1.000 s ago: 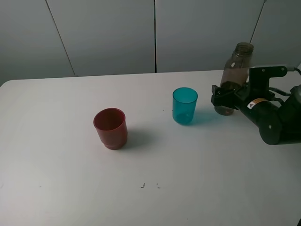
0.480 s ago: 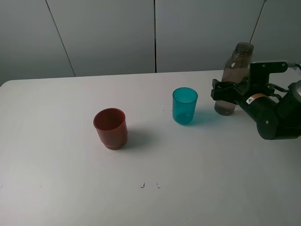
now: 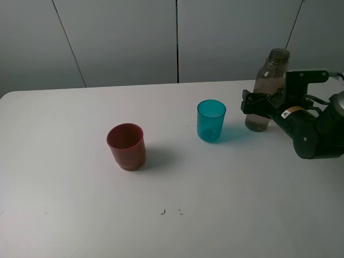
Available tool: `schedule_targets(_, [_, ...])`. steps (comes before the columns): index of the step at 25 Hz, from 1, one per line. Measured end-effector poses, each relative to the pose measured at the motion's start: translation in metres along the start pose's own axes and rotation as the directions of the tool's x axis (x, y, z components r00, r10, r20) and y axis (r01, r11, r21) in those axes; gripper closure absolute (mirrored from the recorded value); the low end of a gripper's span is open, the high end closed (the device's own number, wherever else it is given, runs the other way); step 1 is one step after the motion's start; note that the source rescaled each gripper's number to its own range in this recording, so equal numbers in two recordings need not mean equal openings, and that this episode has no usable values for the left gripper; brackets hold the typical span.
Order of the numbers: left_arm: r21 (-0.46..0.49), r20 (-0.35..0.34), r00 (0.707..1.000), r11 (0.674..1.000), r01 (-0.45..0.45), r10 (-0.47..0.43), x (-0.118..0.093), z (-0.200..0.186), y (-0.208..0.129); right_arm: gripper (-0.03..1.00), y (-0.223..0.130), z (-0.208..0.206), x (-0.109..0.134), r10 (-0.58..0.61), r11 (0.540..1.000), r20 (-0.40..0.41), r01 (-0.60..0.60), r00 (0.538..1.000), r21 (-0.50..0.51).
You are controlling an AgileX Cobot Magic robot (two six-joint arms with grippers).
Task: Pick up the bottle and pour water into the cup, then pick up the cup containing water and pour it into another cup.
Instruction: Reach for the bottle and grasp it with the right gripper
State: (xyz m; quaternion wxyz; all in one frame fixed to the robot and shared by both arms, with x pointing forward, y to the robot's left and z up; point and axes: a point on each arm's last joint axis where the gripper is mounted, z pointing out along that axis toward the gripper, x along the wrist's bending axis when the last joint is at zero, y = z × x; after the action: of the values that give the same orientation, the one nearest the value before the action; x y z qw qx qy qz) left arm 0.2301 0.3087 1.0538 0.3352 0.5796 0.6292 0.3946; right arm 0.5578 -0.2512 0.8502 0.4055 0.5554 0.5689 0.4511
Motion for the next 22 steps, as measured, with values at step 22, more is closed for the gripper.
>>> schedule_targets(22, [0.0,0.0,1.0,1.0,0.0,0.0,0.0,0.0,0.0,-0.03,-0.0027,-0.0001,0.0016,0.009,1.0,-0.017,-0.009,1.0,0.029])
